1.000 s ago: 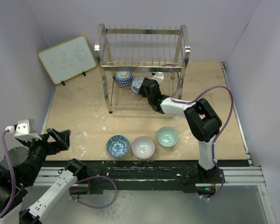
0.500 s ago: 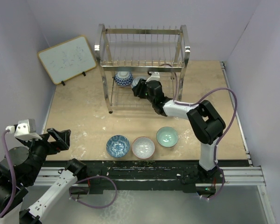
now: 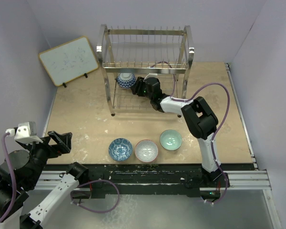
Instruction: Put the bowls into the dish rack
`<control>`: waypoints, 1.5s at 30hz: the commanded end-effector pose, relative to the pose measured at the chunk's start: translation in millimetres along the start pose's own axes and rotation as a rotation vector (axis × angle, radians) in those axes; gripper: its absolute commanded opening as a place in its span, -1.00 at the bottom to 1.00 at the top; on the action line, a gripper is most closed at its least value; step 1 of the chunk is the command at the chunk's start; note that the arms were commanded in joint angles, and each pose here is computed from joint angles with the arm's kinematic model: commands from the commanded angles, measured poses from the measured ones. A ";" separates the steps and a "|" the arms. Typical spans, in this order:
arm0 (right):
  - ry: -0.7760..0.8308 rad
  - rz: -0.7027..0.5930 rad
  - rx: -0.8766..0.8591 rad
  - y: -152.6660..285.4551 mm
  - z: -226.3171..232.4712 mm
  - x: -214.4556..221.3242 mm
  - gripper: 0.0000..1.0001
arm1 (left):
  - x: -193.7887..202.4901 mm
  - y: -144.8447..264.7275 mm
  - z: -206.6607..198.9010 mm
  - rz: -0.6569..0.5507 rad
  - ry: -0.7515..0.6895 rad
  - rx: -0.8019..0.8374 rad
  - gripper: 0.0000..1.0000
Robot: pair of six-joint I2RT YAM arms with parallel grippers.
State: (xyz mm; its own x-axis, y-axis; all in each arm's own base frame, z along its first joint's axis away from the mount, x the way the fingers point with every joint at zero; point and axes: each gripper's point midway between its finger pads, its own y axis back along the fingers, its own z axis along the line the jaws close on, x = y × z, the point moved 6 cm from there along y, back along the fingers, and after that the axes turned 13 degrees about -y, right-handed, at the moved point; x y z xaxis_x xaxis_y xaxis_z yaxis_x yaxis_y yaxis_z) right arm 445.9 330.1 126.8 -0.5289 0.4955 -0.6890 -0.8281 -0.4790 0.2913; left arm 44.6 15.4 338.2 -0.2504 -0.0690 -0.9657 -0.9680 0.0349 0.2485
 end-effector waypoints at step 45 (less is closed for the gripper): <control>0.151 -0.079 0.186 87.0 14.3 -18.4 0.14 | -7.8 -7.9 -4.5 -0.015 0.007 -0.007 0.98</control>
State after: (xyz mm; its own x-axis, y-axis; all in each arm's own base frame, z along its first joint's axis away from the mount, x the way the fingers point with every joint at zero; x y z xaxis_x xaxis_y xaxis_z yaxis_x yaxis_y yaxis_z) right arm 419.1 267.9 162.1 -0.4069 0.4361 -0.8027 -0.9132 -0.2174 0.3447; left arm 46.2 14.9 338.4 -0.2551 -0.0671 -0.9646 -0.9668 0.0303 0.2536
